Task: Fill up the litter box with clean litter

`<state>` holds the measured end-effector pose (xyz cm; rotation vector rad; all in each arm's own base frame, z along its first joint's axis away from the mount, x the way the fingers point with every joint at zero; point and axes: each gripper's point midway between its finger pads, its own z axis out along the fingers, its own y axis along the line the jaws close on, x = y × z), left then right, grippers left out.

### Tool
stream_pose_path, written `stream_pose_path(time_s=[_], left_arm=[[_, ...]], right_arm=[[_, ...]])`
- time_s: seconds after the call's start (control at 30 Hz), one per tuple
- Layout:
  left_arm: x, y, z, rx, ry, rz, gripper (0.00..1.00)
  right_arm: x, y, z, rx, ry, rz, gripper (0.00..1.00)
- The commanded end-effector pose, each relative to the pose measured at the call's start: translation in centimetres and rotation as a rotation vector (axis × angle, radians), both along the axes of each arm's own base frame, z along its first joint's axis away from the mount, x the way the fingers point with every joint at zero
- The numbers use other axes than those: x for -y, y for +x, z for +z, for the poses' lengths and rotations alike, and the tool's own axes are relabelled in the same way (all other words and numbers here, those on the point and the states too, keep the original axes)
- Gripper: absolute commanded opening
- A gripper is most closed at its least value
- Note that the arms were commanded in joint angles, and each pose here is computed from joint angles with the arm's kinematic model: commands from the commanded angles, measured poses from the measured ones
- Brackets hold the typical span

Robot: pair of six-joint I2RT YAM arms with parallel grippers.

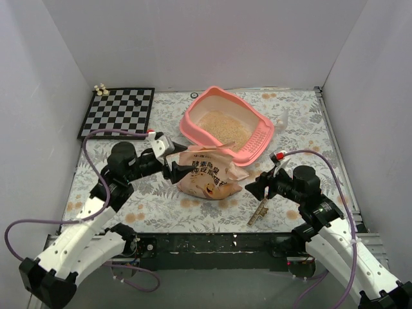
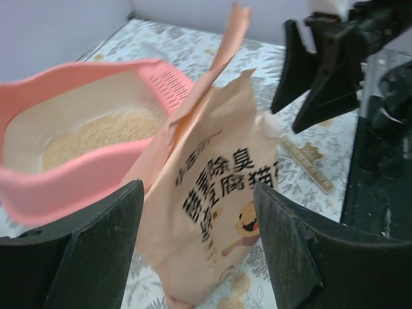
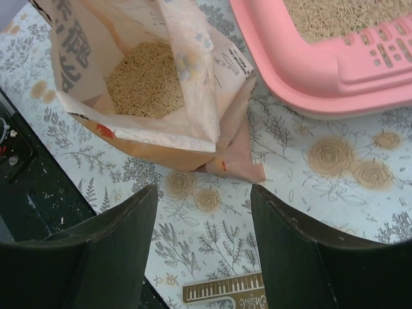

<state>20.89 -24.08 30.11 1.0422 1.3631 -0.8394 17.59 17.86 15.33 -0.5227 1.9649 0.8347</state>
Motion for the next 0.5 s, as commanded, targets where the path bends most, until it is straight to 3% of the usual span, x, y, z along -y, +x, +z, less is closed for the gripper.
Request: stream_pose_path(time_s=[0.0, 0.17, 0.3, 0.47], left_arm=[[-4.9, 1.5, 0.9, -0.046, -0.184, 0.378, 0.69], [-10.1, 2.7, -1.8, -0.193, -0.288, 0.716, 0.71], [-9.8, 2.4, -4.9, -0.332, -0.252, 0.738, 0.70], [-8.8, 1.4, -5.5, -0.315, -0.250, 0.649, 0.72]], right_arm=[[-1.5, 0.5, 2.9, 0.178, 0.071, 0.096, 0.68], [-2.2, 1.0, 2.3, 0.263, 0.071, 0.145, 0.68], [-3.0, 1.3, 2.0, 0.280, 0.077, 0.185, 0.67], [-4.0, 0.9, 2.3, 0.329, 0.132, 0.251, 0.66]])
